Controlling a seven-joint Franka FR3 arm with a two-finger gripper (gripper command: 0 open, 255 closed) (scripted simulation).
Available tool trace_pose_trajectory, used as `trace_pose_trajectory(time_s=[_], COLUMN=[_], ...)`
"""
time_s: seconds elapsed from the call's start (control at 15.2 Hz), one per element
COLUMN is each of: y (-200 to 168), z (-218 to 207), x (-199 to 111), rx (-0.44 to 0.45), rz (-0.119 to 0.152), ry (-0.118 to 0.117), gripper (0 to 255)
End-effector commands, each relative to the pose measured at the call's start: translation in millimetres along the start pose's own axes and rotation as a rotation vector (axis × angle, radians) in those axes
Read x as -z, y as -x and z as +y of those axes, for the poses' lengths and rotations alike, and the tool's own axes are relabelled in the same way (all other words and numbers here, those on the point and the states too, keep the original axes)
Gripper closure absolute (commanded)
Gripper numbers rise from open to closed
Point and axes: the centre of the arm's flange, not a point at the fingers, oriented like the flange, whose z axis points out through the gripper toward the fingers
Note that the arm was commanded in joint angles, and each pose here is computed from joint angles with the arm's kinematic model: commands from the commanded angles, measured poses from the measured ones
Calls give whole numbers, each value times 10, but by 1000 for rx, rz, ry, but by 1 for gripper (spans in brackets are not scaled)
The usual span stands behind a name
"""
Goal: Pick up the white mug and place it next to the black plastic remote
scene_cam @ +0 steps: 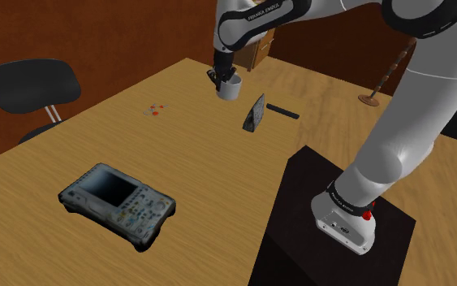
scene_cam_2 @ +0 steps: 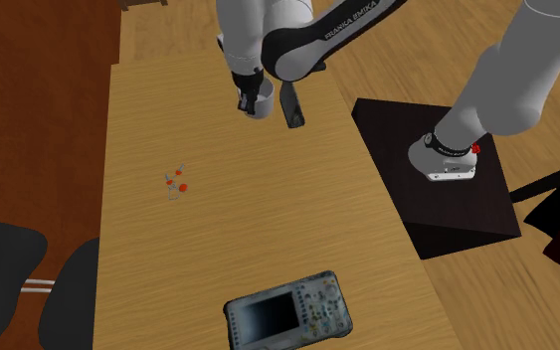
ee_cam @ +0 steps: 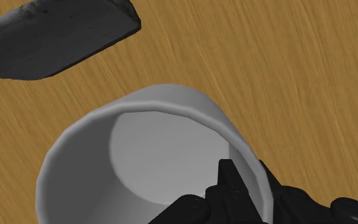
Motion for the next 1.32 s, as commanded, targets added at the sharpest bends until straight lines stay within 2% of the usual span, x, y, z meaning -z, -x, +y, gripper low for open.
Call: trace_pose_trajectory(time_s=[0.0,1.25], y=[-57,-517], z=[251,2714], x=[-25,-153], rx=[2,2], rz=[0,0], ry=[0,0], gripper=[255,255])
